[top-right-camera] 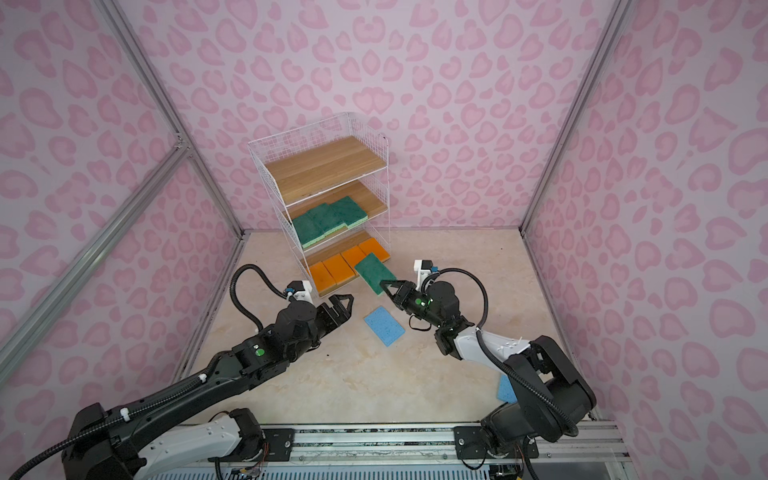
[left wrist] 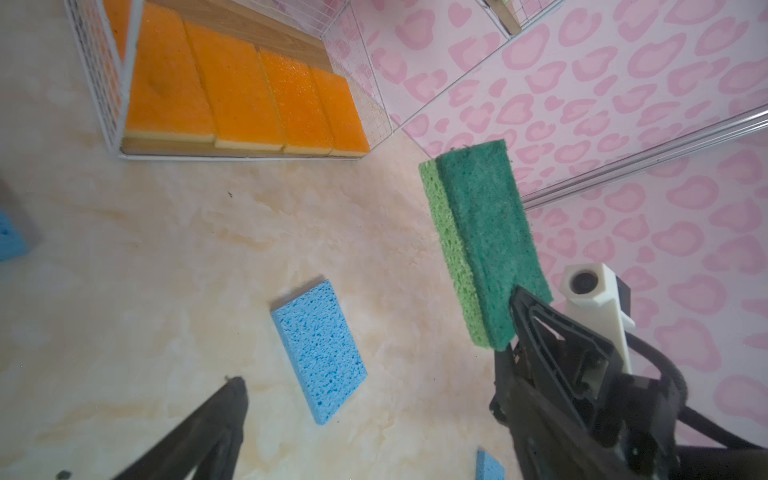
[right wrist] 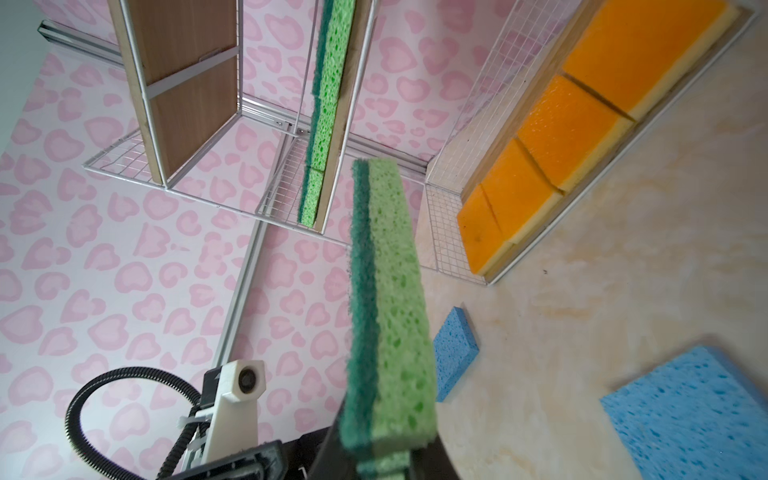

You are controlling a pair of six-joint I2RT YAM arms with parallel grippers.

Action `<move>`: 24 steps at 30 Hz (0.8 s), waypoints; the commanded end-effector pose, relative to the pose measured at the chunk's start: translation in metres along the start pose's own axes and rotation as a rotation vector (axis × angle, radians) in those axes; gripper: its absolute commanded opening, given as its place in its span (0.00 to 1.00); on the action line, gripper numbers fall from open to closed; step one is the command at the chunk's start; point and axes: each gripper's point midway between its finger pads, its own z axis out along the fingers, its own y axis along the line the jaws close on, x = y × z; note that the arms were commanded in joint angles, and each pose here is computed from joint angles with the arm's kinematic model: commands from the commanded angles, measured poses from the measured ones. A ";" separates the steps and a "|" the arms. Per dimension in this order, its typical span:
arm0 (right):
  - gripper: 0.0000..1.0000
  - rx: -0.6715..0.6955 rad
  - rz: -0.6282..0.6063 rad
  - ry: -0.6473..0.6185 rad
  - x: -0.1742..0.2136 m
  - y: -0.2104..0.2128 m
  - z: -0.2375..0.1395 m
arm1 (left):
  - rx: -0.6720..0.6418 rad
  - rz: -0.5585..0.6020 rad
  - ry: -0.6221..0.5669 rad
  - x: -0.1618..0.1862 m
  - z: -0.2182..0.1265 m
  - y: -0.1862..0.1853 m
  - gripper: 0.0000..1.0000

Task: Place and organize the cleaning sponges onto the shelf
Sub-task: 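Carry the green sponge to the middle shelf with right gripper while left gripper withdraws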

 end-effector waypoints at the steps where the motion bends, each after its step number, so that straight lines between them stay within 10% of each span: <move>1: 0.18 0.049 -0.067 0.028 -0.006 -0.001 -0.003 | -0.082 0.097 -0.048 -0.006 -0.010 0.026 0.98; 24: 0.18 0.091 -0.202 -0.060 -0.115 0.059 0.038 | -0.250 0.172 -0.036 -0.022 -0.019 0.099 0.97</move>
